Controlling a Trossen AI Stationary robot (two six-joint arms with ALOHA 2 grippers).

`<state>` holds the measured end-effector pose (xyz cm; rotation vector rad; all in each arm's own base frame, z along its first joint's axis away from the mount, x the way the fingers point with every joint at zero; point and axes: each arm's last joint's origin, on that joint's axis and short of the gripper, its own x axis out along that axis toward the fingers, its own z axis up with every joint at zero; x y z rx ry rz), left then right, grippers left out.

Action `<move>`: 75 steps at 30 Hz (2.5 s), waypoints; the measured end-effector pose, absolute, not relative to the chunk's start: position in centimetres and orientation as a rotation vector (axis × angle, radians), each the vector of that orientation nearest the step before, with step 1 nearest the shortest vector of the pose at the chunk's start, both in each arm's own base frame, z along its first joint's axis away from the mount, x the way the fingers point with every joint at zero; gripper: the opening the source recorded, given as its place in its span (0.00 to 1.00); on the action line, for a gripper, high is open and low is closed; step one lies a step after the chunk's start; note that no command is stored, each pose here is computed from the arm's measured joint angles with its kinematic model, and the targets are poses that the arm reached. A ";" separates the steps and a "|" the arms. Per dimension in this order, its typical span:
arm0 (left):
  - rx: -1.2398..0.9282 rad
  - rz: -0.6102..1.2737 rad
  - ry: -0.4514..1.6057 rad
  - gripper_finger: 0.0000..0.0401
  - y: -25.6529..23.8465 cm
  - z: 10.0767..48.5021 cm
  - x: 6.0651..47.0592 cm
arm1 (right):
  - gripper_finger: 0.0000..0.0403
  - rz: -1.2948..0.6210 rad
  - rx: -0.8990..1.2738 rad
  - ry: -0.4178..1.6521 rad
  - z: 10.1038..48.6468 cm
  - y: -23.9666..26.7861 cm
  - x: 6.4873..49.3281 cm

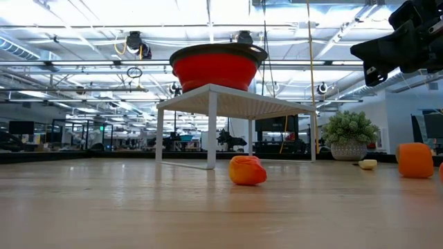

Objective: Pick & Place Fruit
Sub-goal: Put the peach into the red strainer bowl on the shelf

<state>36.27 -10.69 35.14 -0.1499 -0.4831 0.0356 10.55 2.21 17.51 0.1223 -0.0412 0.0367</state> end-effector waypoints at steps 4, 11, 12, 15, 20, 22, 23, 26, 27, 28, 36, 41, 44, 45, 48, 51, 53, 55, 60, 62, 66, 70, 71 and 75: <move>-0.145 0.048 -0.559 0.22 -10.6 35.8 35.9 | 0.00 0.037 0.123 -0.041 17.5 2.2 10.6; -0.499 0.138 -0.620 0.22 -10.0 36.1 35.6 | 0.00 0.037 0.122 -0.041 17.5 2.2 10.6; -0.575 0.155 -0.626 0.22 -9.9 36.0 35.6 | 0.00 0.037 0.122 -0.041 17.5 2.2 10.6; -0.783 0.209 -0.652 0.22 -9.6 35.9 35.5 | 0.00 0.037 0.122 -0.040 17.5 2.2 10.6; -1.043 0.272 -0.711 0.22 -9.3 35.7 35.4 | 0.00 0.037 0.121 -0.037 17.5 2.2 10.6; -1.138 0.277 -0.739 0.22 -9.2 35.6 35.4 | 0.00 0.036 0.119 -0.029 17.4 2.2 10.6; -1.181 0.272 -0.750 0.22 -9.2 35.6 35.4 | 0.00 0.036 0.118 -0.023 17.3 2.2 10.6; -1.257 0.250 -0.771 0.22 -9.0 35.6 35.4 | 0.00 0.035 0.113 -0.004 17.2 2.2 10.6; -1.269 0.246 -0.773 0.22 -9.0 35.6 35.4 | 0.00 0.035 0.112 -0.002 17.1 2.2 10.6; -1.276 0.243 -0.775 0.22 -9.0 35.6 35.4 | 0.00 0.035 0.112 0.000 17.1 2.2 10.6; -1.302 0.267 -0.777 0.22 -8.9 35.4 35.5 | 0.00 0.035 0.111 0.002 17.1 2.2 10.6; -1.330 0.269 -0.757 0.22 -9.0 35.1 35.7 | 0.00 0.035 0.111 0.002 17.1 2.2 10.6; -1.343 0.281 -0.752 0.22 -9.0 35.0 35.8 | 0.00 0.035 0.111 0.002 17.1 2.2 10.6; -1.345 0.282 -0.752 0.22 -9.0 35.0 35.8 | 0.00 0.035 0.111 0.002 17.1 2.2 10.6; -1.330 0.302 -0.734 0.22 -9.0 34.8 35.9 | 0.00 0.034 0.111 0.002 17.1 2.2 10.6; -1.262 0.346 -0.698 0.22 -9.0 34.5 36.0 | 0.00 0.034 0.111 0.002 17.1 2.2 10.6; -1.185 0.398 -0.669 0.22 -8.9 34.3 36.1 | 0.00 0.034 0.111 0.003 17.1 2.2 10.6; -1.114 0.445 -0.636 0.22 -8.8 34.1 36.2 | 0.00 0.035 0.111 0.002 17.1 2.2 10.6; -1.008 0.510 -0.582 0.22 -7.9 33.6 36.6 | 0.00 0.035 0.111 0.003 17.1 2.2 10.6; -0.979 0.538 -0.551 0.22 -7.4 33.2 36.9 | 0.00 0.035 0.111 0.003 17.1 2.2 10.6; -0.961 0.551 -0.494 0.22 -6.2 32.5 37.4 | 0.00 0.034 0.111 0.003 17.1 2.2 10.6; -0.968 0.528 -0.439 0.22 -4.6 31.9 37.9 | 0.00 0.034 0.111 0.003 17.1 2.2 10.6; -0.967 0.524 -0.429 0.22 -4.2 31.9 38.0 | 0.00 0.035 0.111 0.003 17.1 2.2 10.6; -0.947 0.496 -0.385 0.22 -2.7 32.0 38.3 | 0.00 0.034 0.111 0.003 17.1 2.2 10.6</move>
